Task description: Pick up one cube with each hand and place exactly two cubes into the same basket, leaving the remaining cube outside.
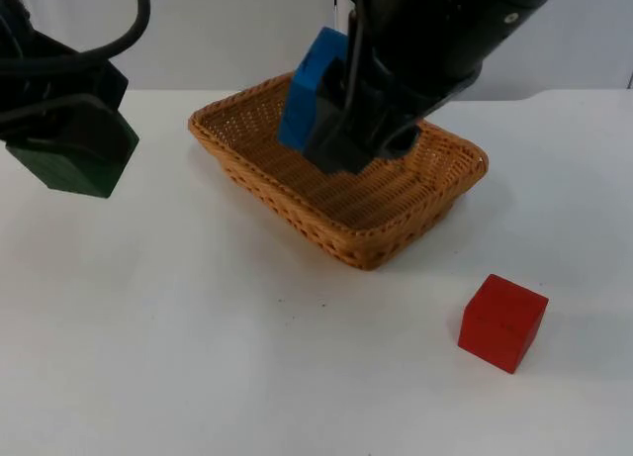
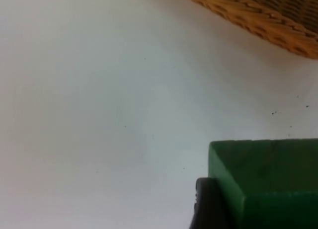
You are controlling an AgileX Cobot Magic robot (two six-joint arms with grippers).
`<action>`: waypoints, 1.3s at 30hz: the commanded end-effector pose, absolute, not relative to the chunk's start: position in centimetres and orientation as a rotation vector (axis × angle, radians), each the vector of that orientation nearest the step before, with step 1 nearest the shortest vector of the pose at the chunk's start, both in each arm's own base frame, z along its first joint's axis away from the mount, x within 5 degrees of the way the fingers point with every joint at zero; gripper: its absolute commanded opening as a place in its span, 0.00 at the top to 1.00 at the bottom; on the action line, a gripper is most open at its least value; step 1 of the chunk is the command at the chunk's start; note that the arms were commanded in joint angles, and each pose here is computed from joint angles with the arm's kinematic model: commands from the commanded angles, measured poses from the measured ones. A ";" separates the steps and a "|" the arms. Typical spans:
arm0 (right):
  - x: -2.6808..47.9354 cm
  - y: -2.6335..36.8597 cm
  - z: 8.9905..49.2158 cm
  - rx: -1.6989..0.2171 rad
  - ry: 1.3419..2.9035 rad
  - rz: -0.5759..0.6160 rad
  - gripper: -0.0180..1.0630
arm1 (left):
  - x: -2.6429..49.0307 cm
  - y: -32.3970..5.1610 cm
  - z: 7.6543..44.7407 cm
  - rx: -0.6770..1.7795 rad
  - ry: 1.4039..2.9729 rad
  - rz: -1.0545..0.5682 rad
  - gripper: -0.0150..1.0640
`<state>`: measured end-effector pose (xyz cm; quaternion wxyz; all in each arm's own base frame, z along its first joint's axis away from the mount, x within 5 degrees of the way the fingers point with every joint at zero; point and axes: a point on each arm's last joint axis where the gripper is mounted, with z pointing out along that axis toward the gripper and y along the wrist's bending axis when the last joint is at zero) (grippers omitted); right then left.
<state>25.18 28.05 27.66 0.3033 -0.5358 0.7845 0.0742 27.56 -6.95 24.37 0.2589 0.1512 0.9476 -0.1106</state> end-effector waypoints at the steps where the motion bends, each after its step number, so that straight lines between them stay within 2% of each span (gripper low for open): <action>1: 24.9 28.2 28.2 -1.410 2.069 0.213 0.99 | 27.5 -7.1 24.8 0.409 2.549 -0.298 0.99; 12: 25.2 28.2 28.4 -1.365 2.069 0.222 0.99 | 28.0 -7.0 25.1 0.373 2.488 -0.287 0.99; 17: 26.5 26.9 28.4 -1.280 2.122 0.220 0.99 | 28.6 -7.1 24.9 0.328 2.464 -0.302 0.99; 21: 29.3 23.9 28.4 -1.089 2.226 0.221 0.99 | 30.7 -7.7 24.2 0.311 2.493 -0.327 0.99; 26: 31.0 21.8 28.3 -1.008 2.253 0.190 0.99 | 33.5 -8.4 23.9 0.296 2.507 -0.363 0.99; 31: 32.8 20.5 27.1 -0.947 2.281 0.164 0.99 | 36.3 -9.2 23.4 0.291 2.532 -0.406 0.99; 39: 34.5 21.0 23.9 -0.945 2.303 0.152 0.99 | 40.0 -10.4 22.5 0.329 2.523 -0.471 0.99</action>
